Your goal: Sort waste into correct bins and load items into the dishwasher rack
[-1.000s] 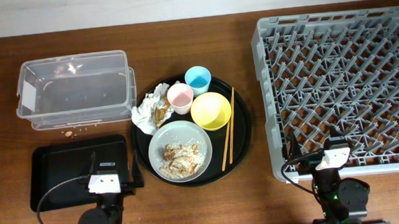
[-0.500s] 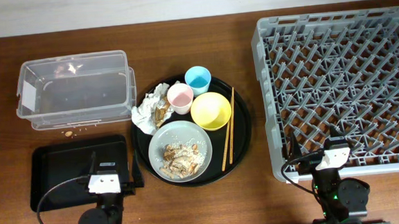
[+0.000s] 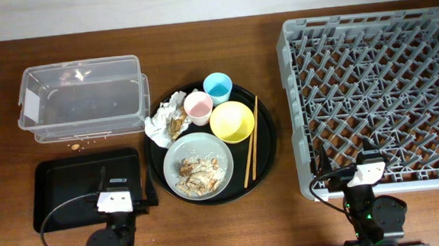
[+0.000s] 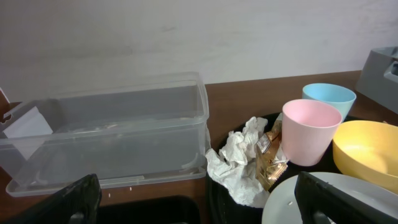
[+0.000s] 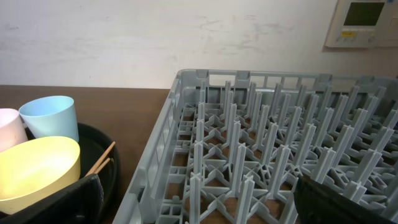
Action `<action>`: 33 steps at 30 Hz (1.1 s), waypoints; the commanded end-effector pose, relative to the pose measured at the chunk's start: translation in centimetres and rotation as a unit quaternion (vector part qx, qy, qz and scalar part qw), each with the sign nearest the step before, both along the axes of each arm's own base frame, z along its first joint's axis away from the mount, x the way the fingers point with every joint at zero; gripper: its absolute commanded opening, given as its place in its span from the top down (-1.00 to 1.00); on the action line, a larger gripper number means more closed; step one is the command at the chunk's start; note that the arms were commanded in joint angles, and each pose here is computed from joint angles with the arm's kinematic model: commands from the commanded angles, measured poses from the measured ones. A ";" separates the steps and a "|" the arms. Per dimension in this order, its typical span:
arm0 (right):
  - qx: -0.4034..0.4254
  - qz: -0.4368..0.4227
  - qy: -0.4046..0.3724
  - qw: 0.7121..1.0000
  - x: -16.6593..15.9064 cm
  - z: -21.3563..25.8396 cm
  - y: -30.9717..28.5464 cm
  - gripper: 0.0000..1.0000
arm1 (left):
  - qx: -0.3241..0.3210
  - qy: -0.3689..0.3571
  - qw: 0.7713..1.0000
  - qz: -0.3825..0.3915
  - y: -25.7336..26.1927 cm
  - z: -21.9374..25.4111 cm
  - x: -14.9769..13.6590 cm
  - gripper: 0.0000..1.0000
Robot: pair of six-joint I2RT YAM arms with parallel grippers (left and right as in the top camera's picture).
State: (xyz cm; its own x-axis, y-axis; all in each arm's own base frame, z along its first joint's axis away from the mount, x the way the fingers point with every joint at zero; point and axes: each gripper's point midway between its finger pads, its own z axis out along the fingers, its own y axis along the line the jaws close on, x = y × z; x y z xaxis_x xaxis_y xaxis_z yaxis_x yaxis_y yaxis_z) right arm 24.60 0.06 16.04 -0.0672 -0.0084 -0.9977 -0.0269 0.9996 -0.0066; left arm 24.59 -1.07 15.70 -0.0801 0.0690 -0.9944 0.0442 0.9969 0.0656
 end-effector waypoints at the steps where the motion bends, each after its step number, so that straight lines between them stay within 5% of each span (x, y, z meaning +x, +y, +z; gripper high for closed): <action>1: -0.004 -0.005 0.001 1.000 0.0 -0.3 -0.2 -0.97 | 0.010 -0.001 1.000 -0.002 0.0 -0.1 0.0 -0.98; 24: -0.004 -0.005 0.001 1.000 0.0 -0.3 -0.2 -0.97 | 0.009 -0.001 1.000 -0.004 -0.1 -0.1 0.0 -0.98; 28: -0.004 -0.005 0.001 1.000 0.0 -0.3 -0.2 -0.98 | -0.069 -0.003 0.990 -0.119 -4.2 0.6 -0.7 -0.98; 33: -0.004 -0.005 0.001 1.000 0.0 -0.3 -0.2 -0.97 | -0.114 0.003 0.938 -0.328 -10.7 1.8 -4.2 -0.98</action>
State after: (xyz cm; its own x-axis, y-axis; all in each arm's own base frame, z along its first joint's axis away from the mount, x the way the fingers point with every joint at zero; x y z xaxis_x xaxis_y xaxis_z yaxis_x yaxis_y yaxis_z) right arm 24.60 0.06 16.04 -0.0672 -0.0088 -0.9977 -0.0270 0.9996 -0.0070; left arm 23.49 -6.63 16.75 -0.0678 -0.0651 -0.9956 0.3585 0.9296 -0.0852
